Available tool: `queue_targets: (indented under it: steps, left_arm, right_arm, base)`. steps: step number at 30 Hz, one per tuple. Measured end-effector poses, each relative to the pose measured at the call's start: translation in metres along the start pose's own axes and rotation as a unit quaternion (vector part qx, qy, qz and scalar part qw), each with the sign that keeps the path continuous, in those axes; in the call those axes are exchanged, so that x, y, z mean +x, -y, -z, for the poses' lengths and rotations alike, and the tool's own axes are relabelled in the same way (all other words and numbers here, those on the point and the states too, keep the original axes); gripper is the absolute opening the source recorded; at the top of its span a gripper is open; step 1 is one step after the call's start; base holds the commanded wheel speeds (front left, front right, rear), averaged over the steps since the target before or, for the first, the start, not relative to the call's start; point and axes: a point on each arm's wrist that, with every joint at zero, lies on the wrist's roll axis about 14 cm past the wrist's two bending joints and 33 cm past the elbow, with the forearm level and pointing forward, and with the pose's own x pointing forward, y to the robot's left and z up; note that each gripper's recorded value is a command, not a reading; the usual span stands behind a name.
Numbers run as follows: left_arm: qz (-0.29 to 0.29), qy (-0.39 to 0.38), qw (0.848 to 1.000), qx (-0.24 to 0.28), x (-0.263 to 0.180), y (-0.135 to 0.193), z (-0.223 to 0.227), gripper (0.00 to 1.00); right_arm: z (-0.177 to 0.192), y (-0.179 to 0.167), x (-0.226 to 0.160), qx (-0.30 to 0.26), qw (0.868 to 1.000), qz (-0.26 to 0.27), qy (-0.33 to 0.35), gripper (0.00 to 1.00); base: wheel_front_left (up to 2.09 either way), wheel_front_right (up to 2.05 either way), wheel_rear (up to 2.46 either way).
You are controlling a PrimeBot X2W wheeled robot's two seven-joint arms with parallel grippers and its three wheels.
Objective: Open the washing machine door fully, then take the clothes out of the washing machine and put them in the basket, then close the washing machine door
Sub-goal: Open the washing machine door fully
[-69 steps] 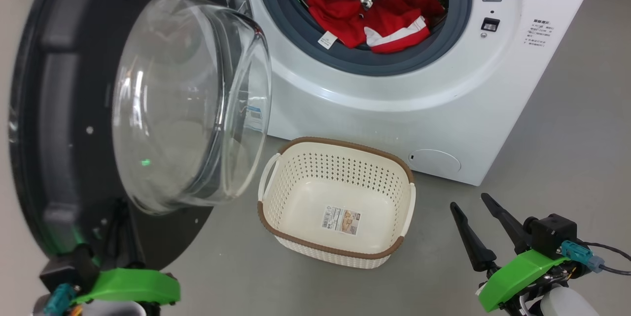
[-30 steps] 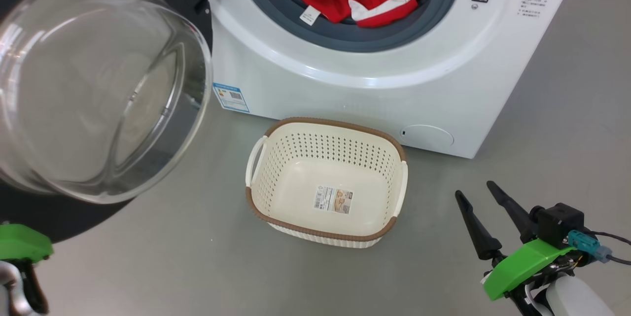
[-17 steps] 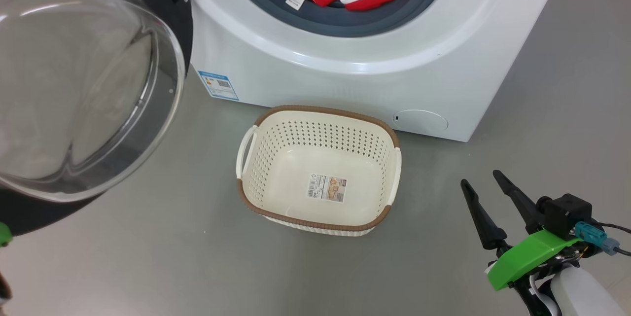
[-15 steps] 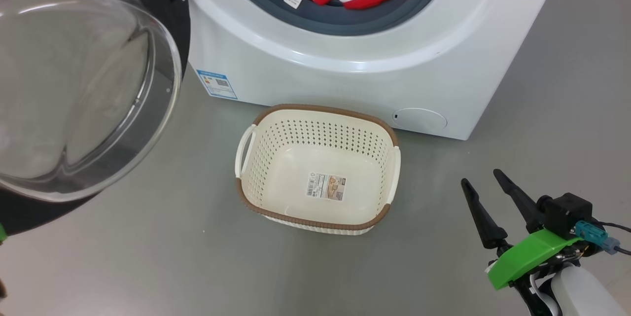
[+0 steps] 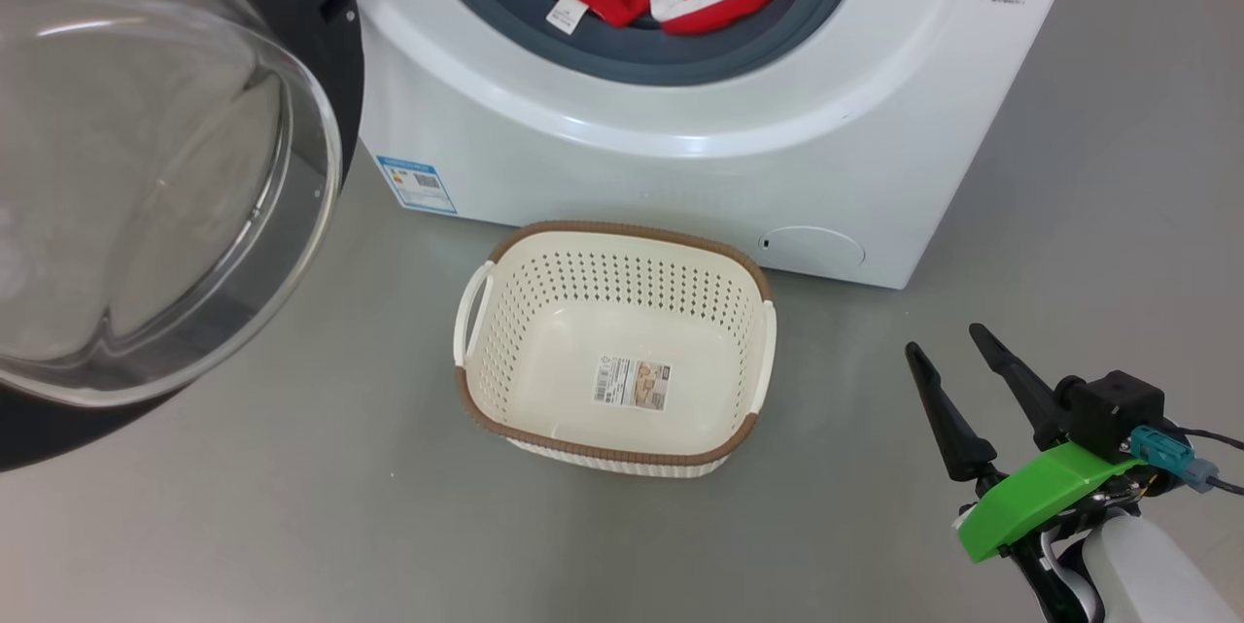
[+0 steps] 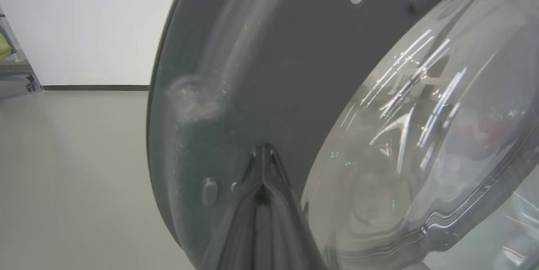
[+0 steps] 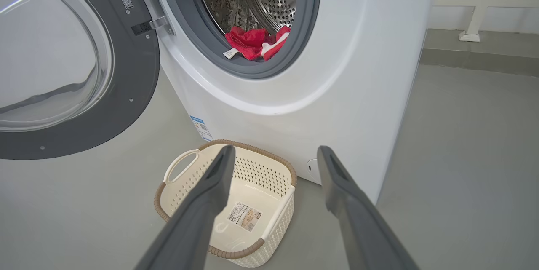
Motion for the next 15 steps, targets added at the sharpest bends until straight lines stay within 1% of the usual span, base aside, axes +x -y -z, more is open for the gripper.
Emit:
queue_targets:
  steps: [4,6,9,10,11,12,14,15]
  left_arm:
    - [0.020,0.006,1.000,-0.019,-0.006,0.004,-0.002,0.00]
    - [0.031,0.004,0.999,-0.035,-0.014,0.007,0.002,0.00]
    - [0.048,0.000,0.998,-0.044,-0.027,0.011,0.011,0.01]
    - [0.054,0.000,0.998,-0.044,-0.032,0.013,0.012,0.10]
    - [0.059,0.002,0.997,-0.047,-0.036,0.015,0.013,0.10]
    - [0.064,0.006,0.997,-0.048,-0.040,0.017,0.012,0.22]
    - [0.074,0.012,0.996,-0.052,-0.048,0.023,0.012,0.41]
    - [0.080,0.015,0.995,-0.054,-0.052,0.026,0.011,0.47]
  right_arm:
    - [-0.007,-0.003,-0.004,-0.003,1.000,0.000,0.007,1.00]
    - [-0.010,-0.004,-0.006,-0.004,1.000,0.000,0.011,1.00]
    - [-0.016,-0.007,-0.009,-0.007,1.000,-0.001,0.017,1.00]
    - [-0.017,-0.007,-0.011,-0.007,1.000,0.000,0.018,1.00]
    - [-0.016,-0.007,-0.013,-0.007,1.000,0.001,0.016,1.00]
    - [-0.016,-0.008,-0.015,-0.007,1.000,0.001,0.016,1.00]
    - [-0.016,-0.009,-0.019,-0.008,1.000,0.003,0.016,1.00]
    - [-0.018,-0.009,-0.020,-0.008,1.000,0.003,0.017,1.00]
  base:
    - [0.00,0.00,0.00]
    - [0.00,0.00,0.00]
    - [0.00,0.00,0.00]
    - [0.00,0.00,0.00]
    - [0.00,0.00,0.00]
    - [0.00,0.00,0.00]
    - [0.00,0.00,0.00]
    - [0.00,0.00,0.00]
